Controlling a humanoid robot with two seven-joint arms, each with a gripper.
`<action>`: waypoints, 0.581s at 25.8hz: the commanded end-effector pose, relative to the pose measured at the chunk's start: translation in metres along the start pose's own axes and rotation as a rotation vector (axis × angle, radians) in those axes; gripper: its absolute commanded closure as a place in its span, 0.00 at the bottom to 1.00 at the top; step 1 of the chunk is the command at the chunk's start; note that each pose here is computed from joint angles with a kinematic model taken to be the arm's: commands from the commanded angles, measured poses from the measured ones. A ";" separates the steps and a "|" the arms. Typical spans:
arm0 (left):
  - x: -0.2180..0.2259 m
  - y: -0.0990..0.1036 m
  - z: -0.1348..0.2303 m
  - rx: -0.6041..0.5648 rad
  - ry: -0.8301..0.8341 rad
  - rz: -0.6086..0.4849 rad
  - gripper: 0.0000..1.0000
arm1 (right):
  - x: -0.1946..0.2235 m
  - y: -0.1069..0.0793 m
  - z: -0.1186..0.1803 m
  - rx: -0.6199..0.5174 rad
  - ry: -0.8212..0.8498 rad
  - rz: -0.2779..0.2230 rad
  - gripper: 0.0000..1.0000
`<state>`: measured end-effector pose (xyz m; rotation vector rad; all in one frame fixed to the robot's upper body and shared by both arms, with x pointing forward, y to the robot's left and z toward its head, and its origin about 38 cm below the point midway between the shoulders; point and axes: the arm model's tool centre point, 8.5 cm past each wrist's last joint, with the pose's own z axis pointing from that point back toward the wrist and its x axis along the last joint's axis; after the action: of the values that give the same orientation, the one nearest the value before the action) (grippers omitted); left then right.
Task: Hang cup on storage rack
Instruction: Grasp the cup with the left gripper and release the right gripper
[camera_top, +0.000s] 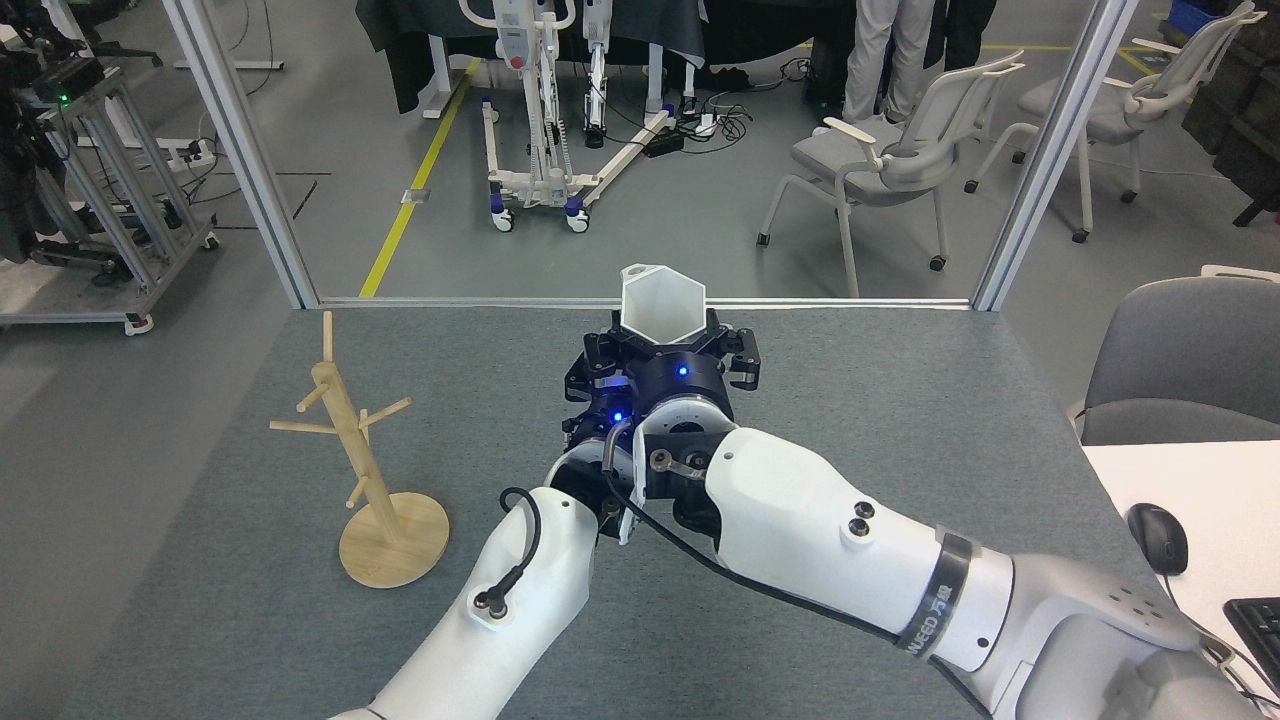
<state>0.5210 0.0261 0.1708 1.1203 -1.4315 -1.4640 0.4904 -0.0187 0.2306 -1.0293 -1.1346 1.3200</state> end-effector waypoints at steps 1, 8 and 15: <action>0.003 -0.002 0.001 -0.001 -0.017 -0.008 0.88 | 0.005 -0.003 0.002 -0.023 0.003 -0.023 0.01; 0.009 0.003 0.003 0.021 -0.054 -0.007 0.91 | -0.011 -0.034 0.022 -0.151 -0.041 -0.121 0.01; 0.024 0.012 0.013 0.083 -0.179 -0.084 0.91 | -0.064 -0.098 0.009 -0.277 -0.086 -0.242 0.01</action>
<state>0.5065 0.0098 0.1764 1.1009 -1.5623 -1.5672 0.4889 -0.0545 0.3028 -1.0071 -1.4230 1.1103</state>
